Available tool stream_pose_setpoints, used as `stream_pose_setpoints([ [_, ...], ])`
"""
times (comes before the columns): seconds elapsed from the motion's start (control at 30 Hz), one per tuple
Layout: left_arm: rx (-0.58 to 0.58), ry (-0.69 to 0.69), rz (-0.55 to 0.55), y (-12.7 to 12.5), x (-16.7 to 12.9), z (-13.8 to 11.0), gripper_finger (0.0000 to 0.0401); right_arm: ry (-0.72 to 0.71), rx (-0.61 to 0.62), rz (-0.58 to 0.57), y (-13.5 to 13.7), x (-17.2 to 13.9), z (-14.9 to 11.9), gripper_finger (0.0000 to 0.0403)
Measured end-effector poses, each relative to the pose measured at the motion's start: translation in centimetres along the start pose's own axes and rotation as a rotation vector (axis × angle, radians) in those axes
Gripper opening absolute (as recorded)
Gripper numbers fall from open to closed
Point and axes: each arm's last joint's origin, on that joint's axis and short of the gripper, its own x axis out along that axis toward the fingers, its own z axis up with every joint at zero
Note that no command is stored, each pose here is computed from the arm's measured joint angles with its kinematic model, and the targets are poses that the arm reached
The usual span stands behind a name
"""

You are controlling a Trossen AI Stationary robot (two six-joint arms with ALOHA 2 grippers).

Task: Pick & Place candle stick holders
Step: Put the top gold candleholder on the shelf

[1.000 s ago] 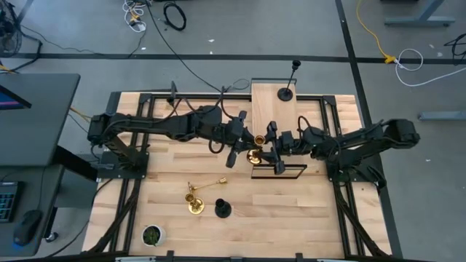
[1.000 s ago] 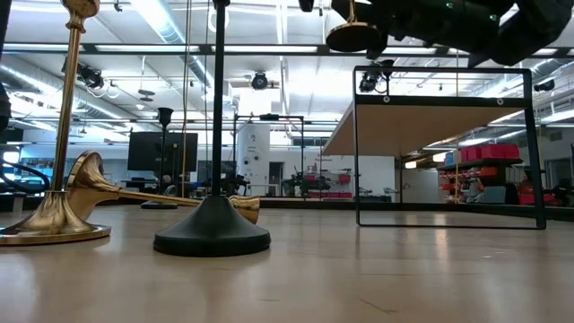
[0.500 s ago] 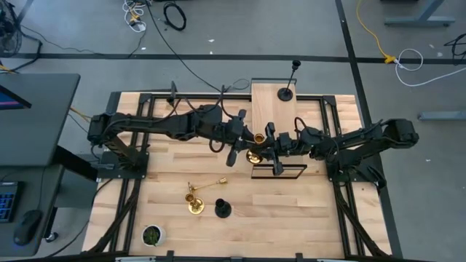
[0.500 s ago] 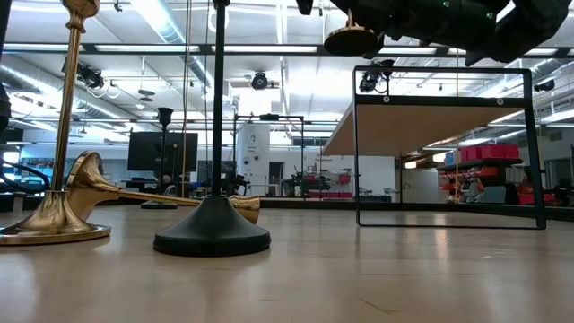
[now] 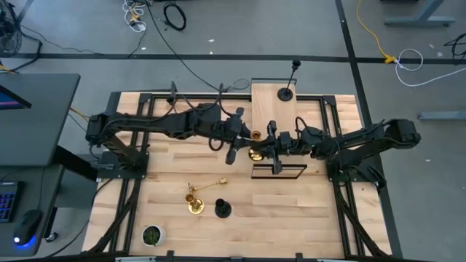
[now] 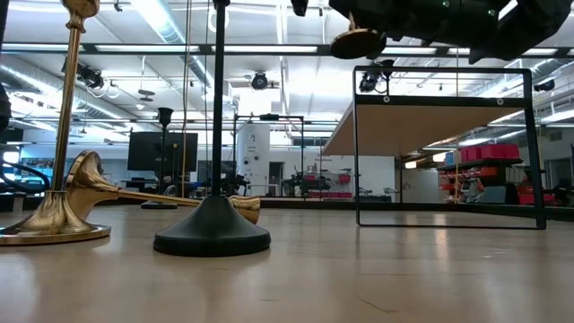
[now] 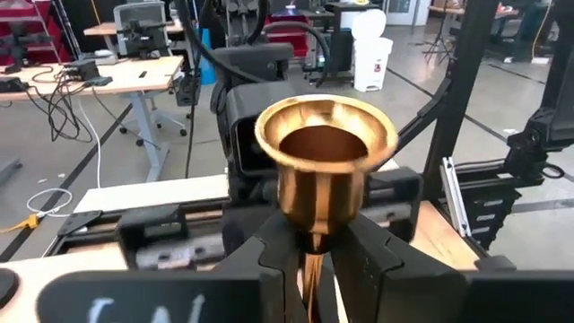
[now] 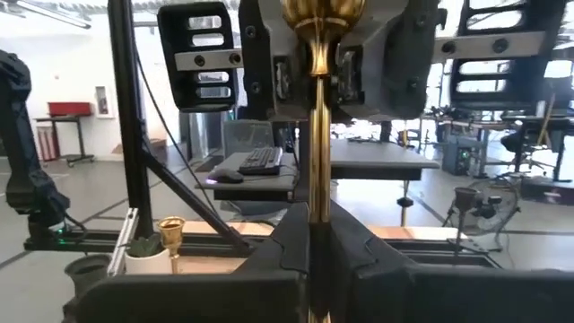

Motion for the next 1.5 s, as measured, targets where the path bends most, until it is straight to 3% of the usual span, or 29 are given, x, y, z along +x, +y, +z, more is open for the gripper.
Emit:
stream_pose_setpoints([
  [0.27, -0.01, 0.027, 0.044, 0.9, -2.1, 1.0, 0.0064, 0.009, -0.051, -0.13, -0.7, -1.8, 1.1, 0.0004],
  [0.6, -0.017, 0.063, 0.041, 0.7, -2.3, 0.7, 0.0064, -0.089, -0.035, -0.302, -3.9, -4.9, 1.6, 0.0004],
  [1.0, -0.015, 0.061, 0.034, 0.4, -2.1, 0.5, 0.0064, -0.177, -0.006, -0.506, -8.7, -5.1, 0.5, 0.0004],
  [1.33, -0.018, 0.081, 0.031, 0.3, -2.1, 0.3, 0.0064, -0.063, 0.054, -0.607, -13.0, -2.4, -0.9, 0.0004],
  [1.5, -0.023, 0.104, 0.03, 0.3, -2.1, 0.0, 0.0064, -0.041, 0.034, -0.771, -14.5, -2.3, -1.2, 0.0004],
])
